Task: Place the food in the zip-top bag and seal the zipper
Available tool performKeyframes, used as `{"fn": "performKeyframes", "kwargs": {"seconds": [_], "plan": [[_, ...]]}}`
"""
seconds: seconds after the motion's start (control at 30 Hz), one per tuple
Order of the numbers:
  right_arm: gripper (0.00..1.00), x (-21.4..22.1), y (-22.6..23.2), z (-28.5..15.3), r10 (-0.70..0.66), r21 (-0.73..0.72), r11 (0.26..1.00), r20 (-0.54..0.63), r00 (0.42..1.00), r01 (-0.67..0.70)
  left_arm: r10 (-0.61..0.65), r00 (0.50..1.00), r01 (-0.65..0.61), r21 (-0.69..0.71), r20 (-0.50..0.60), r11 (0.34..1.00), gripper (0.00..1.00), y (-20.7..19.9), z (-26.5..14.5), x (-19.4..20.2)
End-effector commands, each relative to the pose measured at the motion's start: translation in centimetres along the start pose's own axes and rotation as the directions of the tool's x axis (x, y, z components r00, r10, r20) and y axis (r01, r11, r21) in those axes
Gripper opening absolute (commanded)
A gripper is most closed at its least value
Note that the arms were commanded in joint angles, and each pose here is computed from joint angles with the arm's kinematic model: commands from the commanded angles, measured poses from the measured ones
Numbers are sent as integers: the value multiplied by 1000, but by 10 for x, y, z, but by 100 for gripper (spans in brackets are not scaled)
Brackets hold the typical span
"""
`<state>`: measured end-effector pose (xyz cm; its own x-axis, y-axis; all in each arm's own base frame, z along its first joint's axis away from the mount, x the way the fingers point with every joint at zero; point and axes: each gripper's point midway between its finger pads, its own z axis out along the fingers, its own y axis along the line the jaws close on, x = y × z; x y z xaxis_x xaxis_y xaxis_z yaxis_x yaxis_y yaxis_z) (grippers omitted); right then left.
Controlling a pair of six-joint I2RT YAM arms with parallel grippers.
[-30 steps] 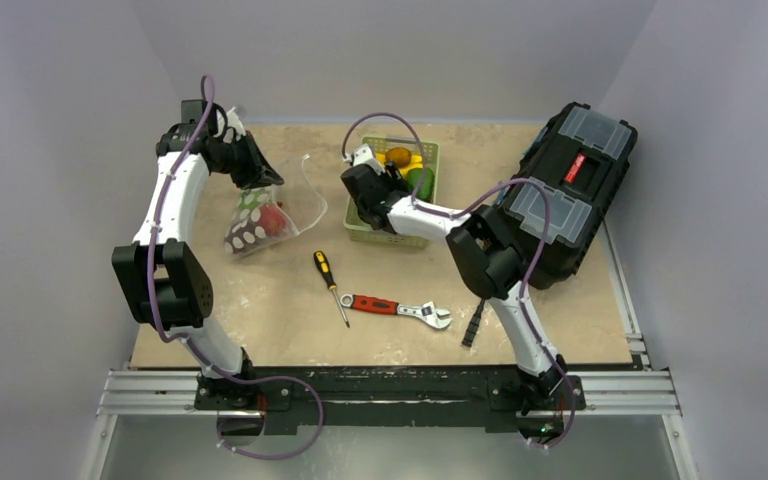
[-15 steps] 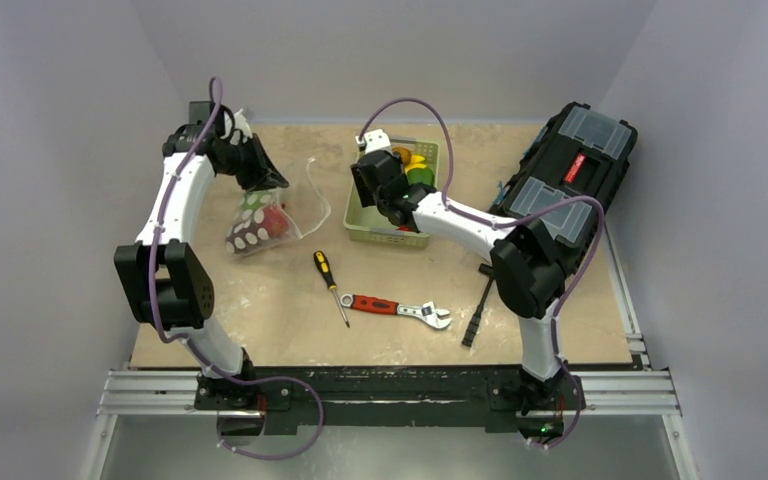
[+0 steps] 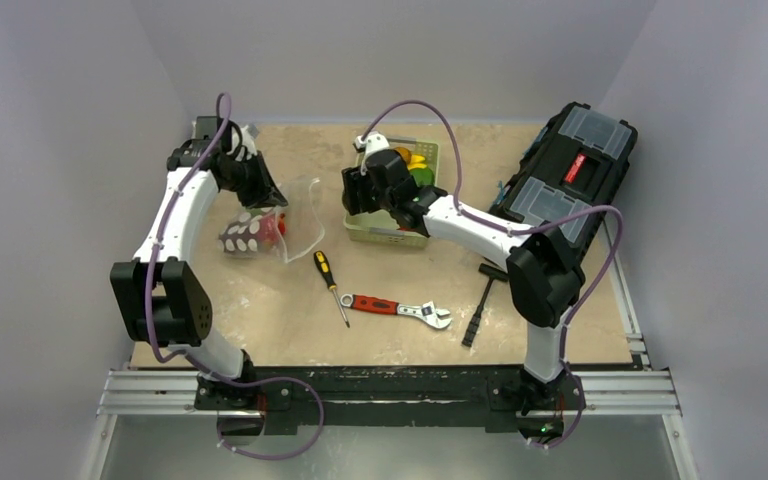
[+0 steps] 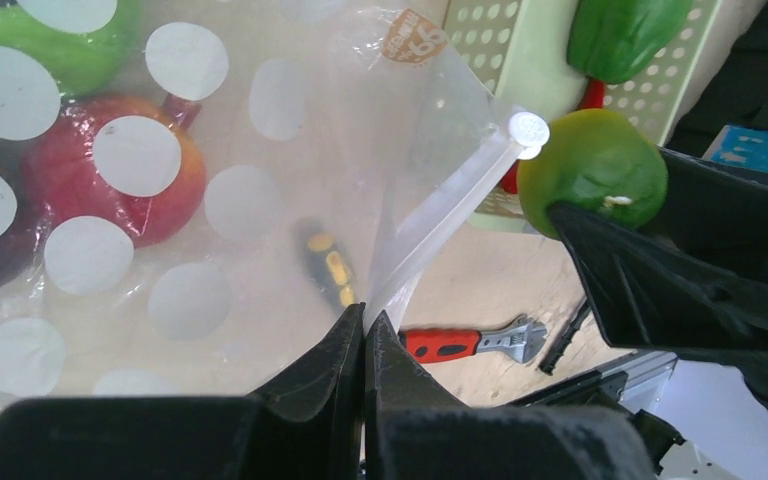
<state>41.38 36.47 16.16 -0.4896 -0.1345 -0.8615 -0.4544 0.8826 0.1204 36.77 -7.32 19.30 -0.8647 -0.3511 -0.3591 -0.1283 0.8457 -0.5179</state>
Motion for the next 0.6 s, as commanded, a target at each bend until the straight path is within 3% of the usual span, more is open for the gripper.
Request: {"fn": "performKeyframes", "kwargs": {"seconds": [0.0,0.33,0.57], "plan": [[0,-35,42,-23,112,-228,969,75,991,-92,55,997,-54,-18,53,998,0,5,-1,-2],[0,-53,114,-45,251,-571,802,58,966,-174,61,997,-62,14,57,998,0,-3,-6,-1],[0,-35,141,-37,241,-598,780,10,971,-187,66,996,-68,22,65,997,0,-5,-10,-1]]}}
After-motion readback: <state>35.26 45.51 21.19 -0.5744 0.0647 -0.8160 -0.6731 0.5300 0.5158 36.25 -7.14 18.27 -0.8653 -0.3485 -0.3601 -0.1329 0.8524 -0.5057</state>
